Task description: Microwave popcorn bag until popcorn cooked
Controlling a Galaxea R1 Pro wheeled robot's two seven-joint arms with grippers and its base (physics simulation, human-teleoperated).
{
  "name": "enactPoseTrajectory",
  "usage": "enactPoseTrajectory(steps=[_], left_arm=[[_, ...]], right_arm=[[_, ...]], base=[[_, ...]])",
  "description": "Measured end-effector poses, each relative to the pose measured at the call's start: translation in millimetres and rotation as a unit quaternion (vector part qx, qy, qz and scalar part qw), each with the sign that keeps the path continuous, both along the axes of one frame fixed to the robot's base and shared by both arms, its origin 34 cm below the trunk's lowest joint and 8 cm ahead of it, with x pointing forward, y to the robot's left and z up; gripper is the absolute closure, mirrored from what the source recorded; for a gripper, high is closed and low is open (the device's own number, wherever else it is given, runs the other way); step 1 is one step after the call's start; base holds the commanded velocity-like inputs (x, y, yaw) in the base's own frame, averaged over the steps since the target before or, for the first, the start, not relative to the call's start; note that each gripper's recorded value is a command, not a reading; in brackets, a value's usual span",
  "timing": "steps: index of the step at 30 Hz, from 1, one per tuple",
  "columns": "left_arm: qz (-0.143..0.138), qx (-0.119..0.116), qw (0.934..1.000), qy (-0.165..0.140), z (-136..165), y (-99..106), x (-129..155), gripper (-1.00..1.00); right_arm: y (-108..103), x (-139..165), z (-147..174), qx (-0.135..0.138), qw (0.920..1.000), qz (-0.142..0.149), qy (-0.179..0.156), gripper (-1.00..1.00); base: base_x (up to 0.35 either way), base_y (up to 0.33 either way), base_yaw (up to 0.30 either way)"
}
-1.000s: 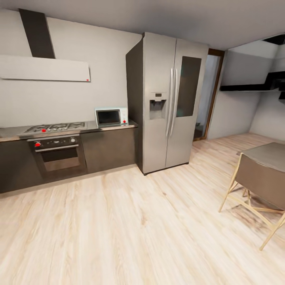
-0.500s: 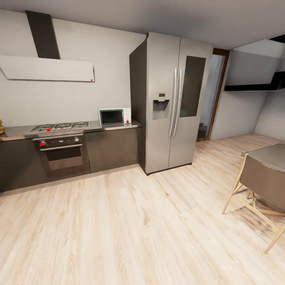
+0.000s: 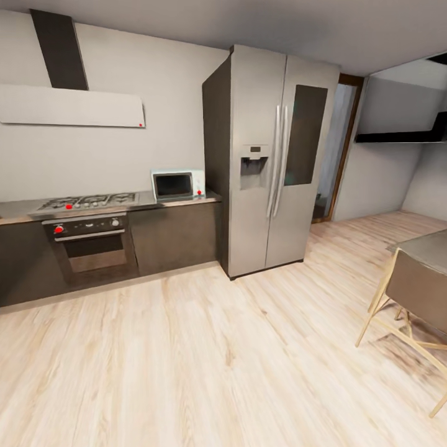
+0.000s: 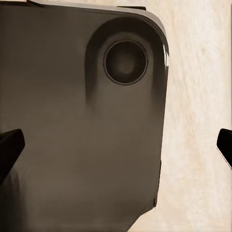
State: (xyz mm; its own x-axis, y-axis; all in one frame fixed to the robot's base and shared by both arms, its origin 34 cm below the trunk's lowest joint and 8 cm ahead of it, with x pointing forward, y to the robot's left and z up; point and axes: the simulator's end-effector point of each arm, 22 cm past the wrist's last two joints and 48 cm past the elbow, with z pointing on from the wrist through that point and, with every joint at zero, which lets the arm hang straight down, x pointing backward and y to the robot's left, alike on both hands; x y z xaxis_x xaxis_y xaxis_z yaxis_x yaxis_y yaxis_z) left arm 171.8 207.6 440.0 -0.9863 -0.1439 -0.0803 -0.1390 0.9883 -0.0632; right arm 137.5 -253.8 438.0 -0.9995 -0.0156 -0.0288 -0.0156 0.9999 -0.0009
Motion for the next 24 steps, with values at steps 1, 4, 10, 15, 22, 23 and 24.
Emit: enactPoseTrajectory(steps=[1, 4, 10, 15, 22, 23, 24], left_arm=[[0.000, 0.000, 1.0000, 0.000, 0.0, 0.0, 0.1, -1.00], [0.000, 0.000, 1.0000, 0.000, 0.0, 0.0, 0.0, -1.00], [0.001, 0.000, 1.0000, 0.000, 0.0, 0.1, 0.0, -1.00], [0.001, 0.000, 1.0000, 0.000, 0.0, 0.0, -0.1, -1.00], [0.001, 0.000, 1.0000, 0.000, 0.0, 0.0, -0.2, -1.00], [0.001, 0.000, 1.0000, 0.000, 0.0, 0.0, -0.2, -1.00], [0.001, 0.000, 1.0000, 0.000, 0.0, 0.0, 0.3, -1.00]], right_arm=[[0.0, 0.1, 0.0, 0.000, 1.0000, 0.000, 0.000, -1.00], [0.0, 0.3, 0.0, 0.000, 1.0000, 0.000, 0.000, -1.00], [0.0, 0.1, 0.0, 0.000, 1.0000, 0.000, 0.000, -1.00], [0.0, 0.2, 0.0, 0.000, 1.0000, 0.000, 0.000, -1.00], [-0.1, 0.1, 0.0, 0.000, 1.0000, -0.002, 0.000, -1.00], [-0.1, 0.2, 0.0, 0.000, 1.0000, -0.002, 0.000, -1.00], [1.2, 0.1, 0.0, 0.001, 1.0000, -0.002, 0.000, -1.00]], base=[[0.292, 0.000, 0.000], [0.289, 0.000, 0.000], [0.283, 0.000, 0.000], [0.230, 0.000, 0.000], [0.209, 0.000, 0.000], [0.260, 0.000, 0.000], [0.267, 0.000, 0.000]])
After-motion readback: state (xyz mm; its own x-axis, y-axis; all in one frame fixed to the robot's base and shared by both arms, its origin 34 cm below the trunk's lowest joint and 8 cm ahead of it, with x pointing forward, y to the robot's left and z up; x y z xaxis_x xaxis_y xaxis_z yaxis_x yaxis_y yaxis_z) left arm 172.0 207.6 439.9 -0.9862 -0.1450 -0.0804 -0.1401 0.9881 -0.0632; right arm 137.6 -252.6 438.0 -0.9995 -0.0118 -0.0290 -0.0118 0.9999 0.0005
